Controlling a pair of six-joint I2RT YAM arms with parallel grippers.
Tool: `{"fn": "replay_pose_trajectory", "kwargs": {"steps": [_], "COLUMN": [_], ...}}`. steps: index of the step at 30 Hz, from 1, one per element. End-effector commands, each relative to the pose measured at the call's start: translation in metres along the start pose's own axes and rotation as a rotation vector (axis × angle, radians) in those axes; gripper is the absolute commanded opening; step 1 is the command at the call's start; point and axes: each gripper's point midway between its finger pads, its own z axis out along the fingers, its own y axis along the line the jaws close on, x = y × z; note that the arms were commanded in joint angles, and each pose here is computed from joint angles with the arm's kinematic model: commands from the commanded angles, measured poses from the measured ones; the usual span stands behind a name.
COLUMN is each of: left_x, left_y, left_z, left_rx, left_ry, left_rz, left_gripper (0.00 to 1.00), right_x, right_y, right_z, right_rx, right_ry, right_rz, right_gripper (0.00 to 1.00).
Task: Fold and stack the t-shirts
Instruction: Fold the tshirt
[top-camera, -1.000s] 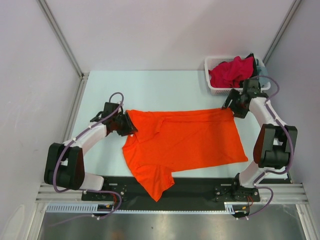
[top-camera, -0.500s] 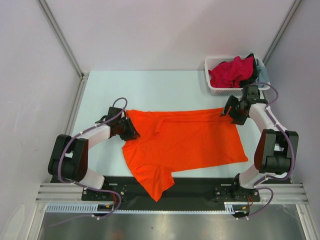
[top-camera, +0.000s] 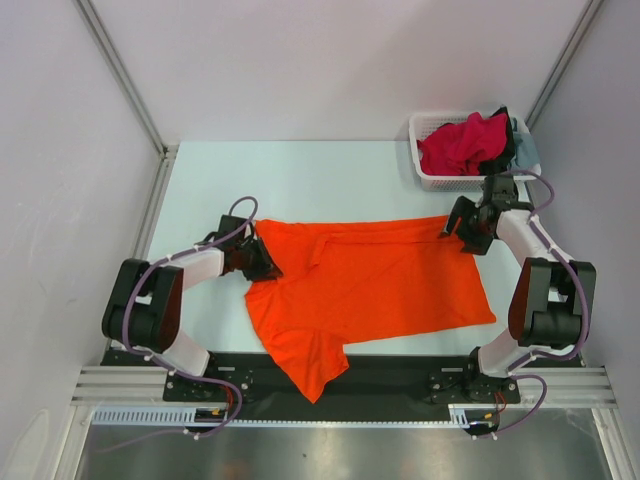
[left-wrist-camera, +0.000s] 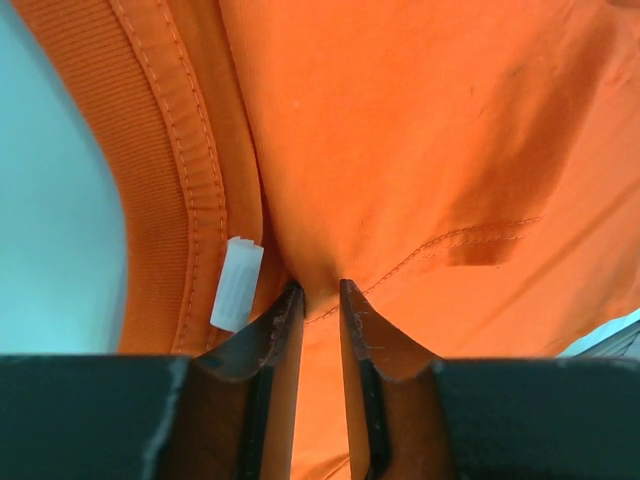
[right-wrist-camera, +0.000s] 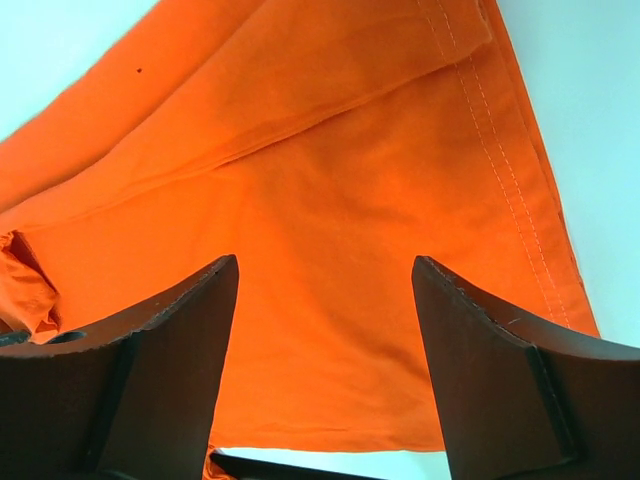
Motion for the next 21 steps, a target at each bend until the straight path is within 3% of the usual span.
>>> {"fn": "replay_pose_trajectory", "kwargs": {"steps": [1, 6, 14, 21], "left_x": [-0.005, -0.008, -0.014, -0.012], "left_y": [-0.009, -0.014, -0.033, -0.044], "left_z": [0.004, -0.005, -0.033, -0.057], "left_rx": [0.028, 0.034, 0.071, 0.103], "left_ry": [0.003, -0.01, -0.049, -0.08], "left_rz": [0.006, 0.019, 0.041, 0.04], "left_gripper": [0.19, 0.0, 0.0, 0.0], "right_x": [-0.005, -0.008, -0.025, -0.028], "right_y": [-0.003, -0.021, -0.036, -0.039], "right_z": [0.0, 0.009, 0.029, 0.047], "right_rx": [0.005, 0.044, 0.011, 0.011], "right_ry": [-0.022, -0.014, -0.012, 0.013], "right_rz": [0.013, 0.118, 0.195, 0.207], "right_gripper": [0.75, 0.7, 0.58, 0.55]}}
